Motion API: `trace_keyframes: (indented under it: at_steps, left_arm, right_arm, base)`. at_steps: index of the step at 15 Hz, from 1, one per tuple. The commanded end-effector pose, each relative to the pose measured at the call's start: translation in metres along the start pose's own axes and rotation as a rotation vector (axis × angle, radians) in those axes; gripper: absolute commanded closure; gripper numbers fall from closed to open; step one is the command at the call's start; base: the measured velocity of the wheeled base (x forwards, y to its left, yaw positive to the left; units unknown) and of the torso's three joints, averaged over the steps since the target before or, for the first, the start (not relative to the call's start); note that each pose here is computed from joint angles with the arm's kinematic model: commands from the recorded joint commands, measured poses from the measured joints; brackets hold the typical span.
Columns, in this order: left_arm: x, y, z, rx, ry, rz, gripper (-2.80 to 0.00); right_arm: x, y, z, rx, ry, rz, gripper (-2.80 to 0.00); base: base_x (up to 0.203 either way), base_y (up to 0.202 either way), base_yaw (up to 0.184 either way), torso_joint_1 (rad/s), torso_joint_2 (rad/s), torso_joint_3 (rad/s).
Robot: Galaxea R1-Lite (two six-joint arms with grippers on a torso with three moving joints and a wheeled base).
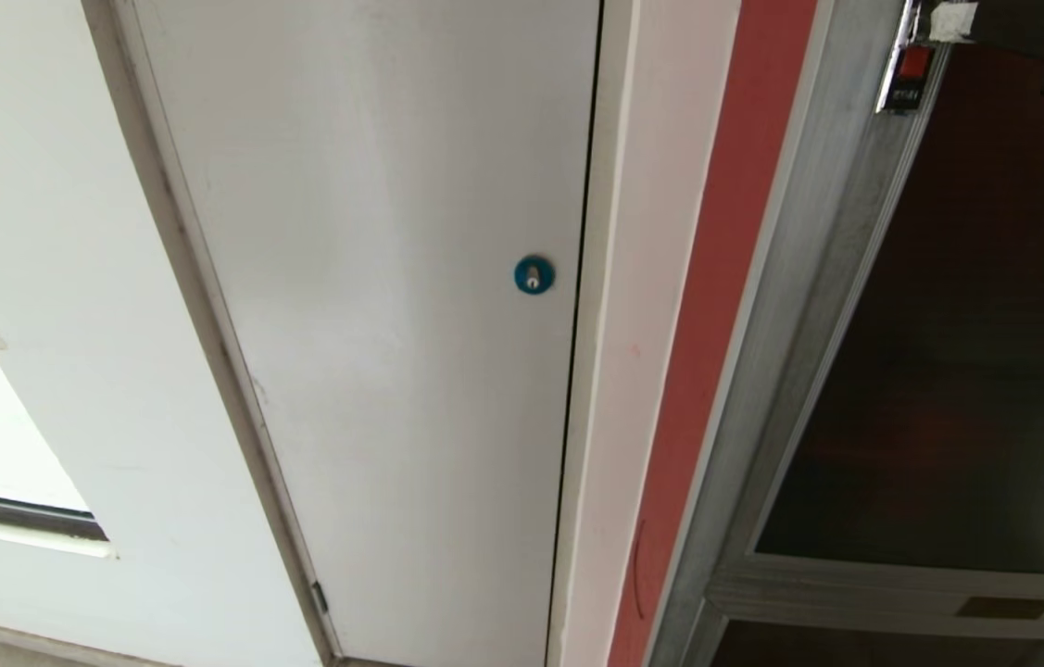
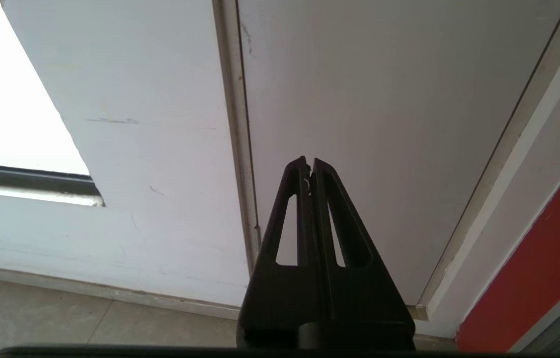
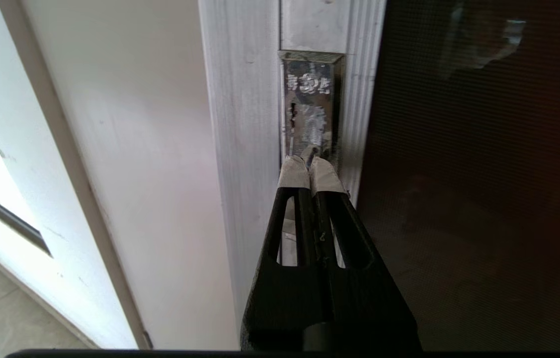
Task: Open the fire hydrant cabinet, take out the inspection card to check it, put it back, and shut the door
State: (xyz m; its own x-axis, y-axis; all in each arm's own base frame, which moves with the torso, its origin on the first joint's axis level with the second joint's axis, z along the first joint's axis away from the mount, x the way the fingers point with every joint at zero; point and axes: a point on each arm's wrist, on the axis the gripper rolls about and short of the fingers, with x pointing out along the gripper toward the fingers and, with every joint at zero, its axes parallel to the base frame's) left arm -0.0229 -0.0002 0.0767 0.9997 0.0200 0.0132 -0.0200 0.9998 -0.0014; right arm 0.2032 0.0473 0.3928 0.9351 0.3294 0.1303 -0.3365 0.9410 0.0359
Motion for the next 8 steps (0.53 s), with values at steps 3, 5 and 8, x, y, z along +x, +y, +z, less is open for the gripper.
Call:
trace_keyframes:
  at_steps: [3, 5, 8]
  left_arm:
    - [0.0005, 0.0000, -0.0016, 0.000, 0.007, 0.001, 0.00]
    - [0.0004, 0.0000, -0.0017, -0.001, 0.006, 0.001, 0.00]
    - [0.0005, 0.0000, -0.0016, 0.000, 0.007, 0.001, 0.00]
  right_arm:
    - [0.0079, -0.0028, -0.0079, 0.003, 0.033, -0.006, 0.00]
    - [0.0078, -0.0030, -0.0101, 0.004, 0.041, -0.007, 0.00]
    - [0.0080, -0.0029, -0.0136, 0.004, 0.053, -0.005, 0.00]
  base:
    - [0.000, 0.000, 0.000, 0.000, 0.00, 0.000]
    - [0.000, 0.000, 0.000, 0.000, 0.00, 0.000]
    - [0.000, 0.000, 0.000, 0.000, 0.00, 0.000]
